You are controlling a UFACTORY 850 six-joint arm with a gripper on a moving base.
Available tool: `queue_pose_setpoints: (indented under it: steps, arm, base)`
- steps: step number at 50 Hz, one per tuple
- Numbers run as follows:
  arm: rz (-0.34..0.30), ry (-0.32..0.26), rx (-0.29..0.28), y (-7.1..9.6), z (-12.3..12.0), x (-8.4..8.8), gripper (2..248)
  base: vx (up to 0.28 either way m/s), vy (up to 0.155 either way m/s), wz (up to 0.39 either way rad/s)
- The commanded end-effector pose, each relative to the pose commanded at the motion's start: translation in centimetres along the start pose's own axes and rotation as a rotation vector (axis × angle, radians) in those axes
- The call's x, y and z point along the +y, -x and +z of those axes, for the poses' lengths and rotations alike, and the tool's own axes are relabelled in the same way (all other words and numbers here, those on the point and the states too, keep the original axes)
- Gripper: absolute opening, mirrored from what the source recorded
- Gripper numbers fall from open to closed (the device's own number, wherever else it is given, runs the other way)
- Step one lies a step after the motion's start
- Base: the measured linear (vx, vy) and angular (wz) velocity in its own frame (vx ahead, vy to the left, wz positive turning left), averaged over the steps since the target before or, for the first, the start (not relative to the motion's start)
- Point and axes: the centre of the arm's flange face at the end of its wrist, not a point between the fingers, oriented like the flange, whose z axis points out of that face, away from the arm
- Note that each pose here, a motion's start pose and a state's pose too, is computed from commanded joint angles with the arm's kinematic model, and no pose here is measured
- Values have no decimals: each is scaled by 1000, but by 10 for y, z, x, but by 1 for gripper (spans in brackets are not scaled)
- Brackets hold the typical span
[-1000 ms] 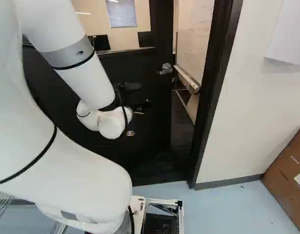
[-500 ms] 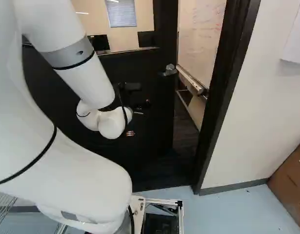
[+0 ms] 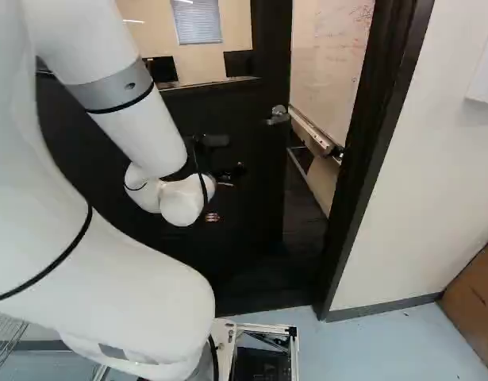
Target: Open the door and move inside
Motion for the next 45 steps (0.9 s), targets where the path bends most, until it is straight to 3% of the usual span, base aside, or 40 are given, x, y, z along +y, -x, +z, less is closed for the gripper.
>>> queue_pose_setpoints:
  steps: [45]
  arm:
    - [46,36,3,-21,62,-7,247]
  base:
    - [0,0,0]
